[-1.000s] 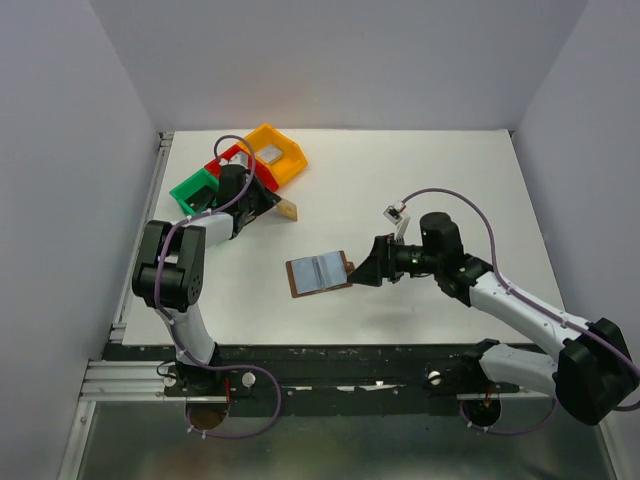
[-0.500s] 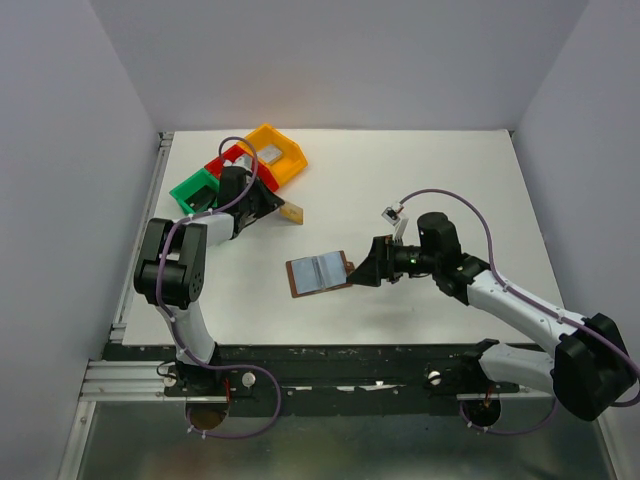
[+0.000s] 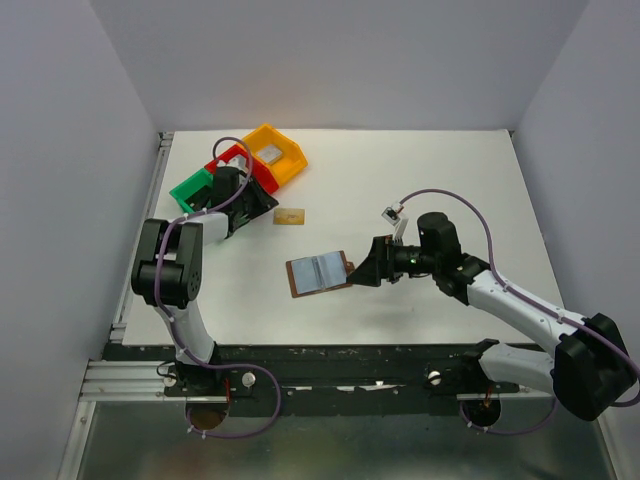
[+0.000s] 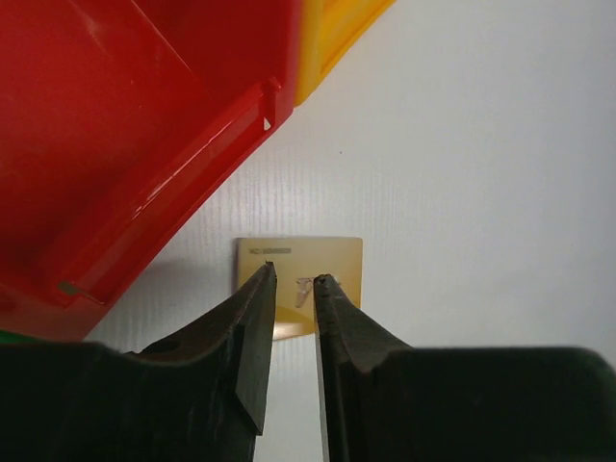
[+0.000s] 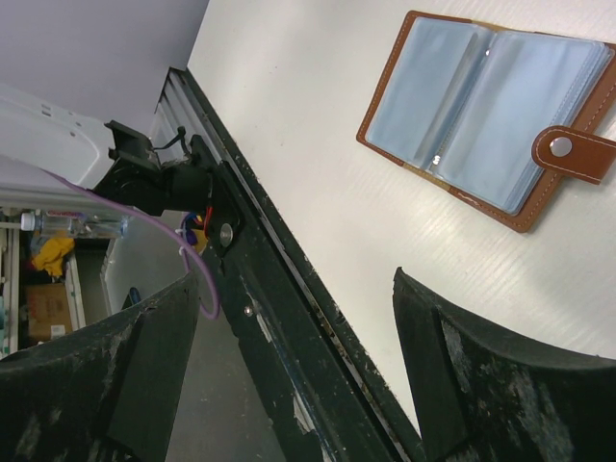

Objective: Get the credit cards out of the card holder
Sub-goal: Place the credit card at the center of the board, then remove the credit card from the card holder.

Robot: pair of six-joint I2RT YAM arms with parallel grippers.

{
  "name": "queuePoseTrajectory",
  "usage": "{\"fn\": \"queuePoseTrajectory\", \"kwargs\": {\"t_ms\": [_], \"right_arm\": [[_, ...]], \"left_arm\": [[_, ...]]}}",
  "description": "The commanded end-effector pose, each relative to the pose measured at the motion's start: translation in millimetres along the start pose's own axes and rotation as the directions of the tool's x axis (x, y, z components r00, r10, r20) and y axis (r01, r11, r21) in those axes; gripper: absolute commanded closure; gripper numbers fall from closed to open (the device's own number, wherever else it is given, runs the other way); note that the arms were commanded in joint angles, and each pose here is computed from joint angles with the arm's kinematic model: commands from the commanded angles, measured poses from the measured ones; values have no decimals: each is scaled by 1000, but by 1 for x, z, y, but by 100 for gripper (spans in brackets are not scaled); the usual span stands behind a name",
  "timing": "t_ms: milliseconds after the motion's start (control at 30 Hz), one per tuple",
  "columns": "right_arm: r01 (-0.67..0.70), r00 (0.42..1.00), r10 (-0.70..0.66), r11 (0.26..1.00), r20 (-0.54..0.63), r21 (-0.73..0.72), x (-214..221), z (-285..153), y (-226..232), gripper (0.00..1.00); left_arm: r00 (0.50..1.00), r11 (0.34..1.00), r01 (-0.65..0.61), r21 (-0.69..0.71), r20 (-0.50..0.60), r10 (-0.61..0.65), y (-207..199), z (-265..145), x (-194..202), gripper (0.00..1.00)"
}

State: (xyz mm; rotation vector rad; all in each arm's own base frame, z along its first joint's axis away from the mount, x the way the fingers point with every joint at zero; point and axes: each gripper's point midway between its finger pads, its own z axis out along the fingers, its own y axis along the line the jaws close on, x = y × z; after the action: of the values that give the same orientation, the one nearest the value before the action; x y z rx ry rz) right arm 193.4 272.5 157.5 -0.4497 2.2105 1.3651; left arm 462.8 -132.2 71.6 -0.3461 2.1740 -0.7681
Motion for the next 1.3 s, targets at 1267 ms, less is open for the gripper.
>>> {"fn": "queuePoseTrajectory", "kwargs": {"t_ms": [1267], "right_arm": [[171, 959, 32, 723, -280, 669, -9, 57, -139, 22]], "left_arm": [[996, 994, -16, -111, 90, 26, -48, -160, 143, 46]]}}
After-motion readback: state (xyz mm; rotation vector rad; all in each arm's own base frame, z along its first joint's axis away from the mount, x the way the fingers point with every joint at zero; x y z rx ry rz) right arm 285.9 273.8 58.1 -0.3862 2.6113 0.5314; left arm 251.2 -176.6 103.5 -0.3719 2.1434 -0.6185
